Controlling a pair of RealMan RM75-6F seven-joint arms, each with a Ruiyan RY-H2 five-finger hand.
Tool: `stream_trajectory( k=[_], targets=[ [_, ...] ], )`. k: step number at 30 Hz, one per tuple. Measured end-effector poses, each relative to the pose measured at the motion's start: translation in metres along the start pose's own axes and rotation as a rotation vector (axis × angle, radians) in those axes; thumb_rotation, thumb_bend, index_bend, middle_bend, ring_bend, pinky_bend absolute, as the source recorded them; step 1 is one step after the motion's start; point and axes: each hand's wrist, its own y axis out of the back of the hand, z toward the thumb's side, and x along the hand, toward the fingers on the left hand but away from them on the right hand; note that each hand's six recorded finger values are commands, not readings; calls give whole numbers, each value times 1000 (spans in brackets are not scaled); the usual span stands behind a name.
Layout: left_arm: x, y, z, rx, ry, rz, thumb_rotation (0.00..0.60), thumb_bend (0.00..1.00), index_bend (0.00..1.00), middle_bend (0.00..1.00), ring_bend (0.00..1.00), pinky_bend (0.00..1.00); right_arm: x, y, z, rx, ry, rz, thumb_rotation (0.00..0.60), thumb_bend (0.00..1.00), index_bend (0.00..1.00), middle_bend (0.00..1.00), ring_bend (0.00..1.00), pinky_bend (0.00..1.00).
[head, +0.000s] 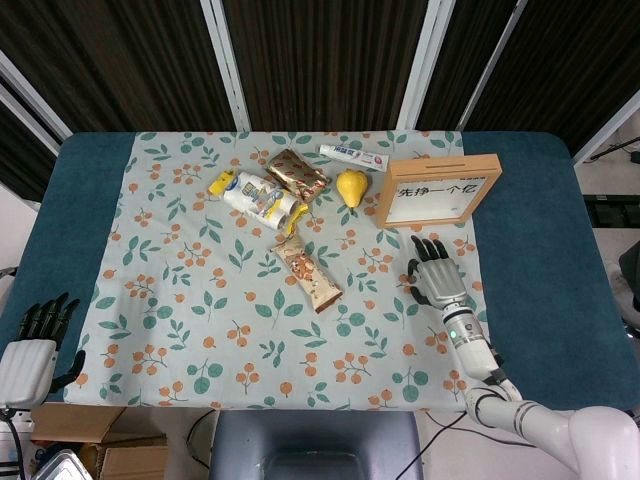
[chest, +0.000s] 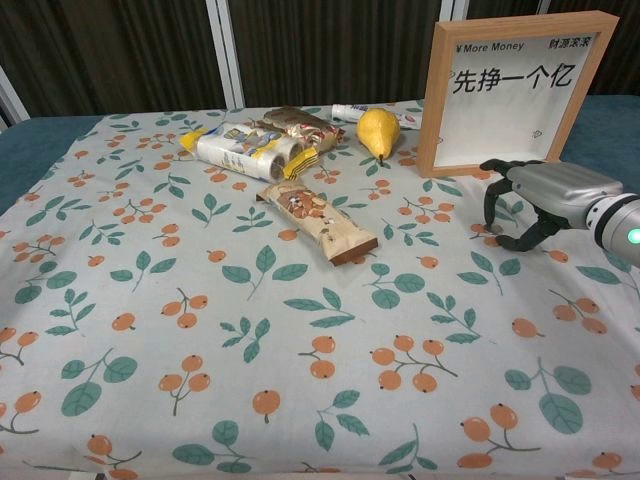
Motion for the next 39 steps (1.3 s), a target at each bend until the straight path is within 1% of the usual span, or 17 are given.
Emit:
stream_trajectory(
  k=[9,31,39],
  targets=[
    [1,-1,-1,1,2,-4,600,416,0,0,0,0,-2,-2,0,6,-3,5,600,429,572,8,0,0],
    [0,-3,-6,-5,11,-8,600,415,0,0,0,0,-6,-5,4,12,-3,-4,600,430,619,19,0,0],
    [2,-4,-5,-11,6,-7,600,415,0,0,0,0,-6,-5,5,17,-1,-11,600,430,594,23,0,0]
  ],
)
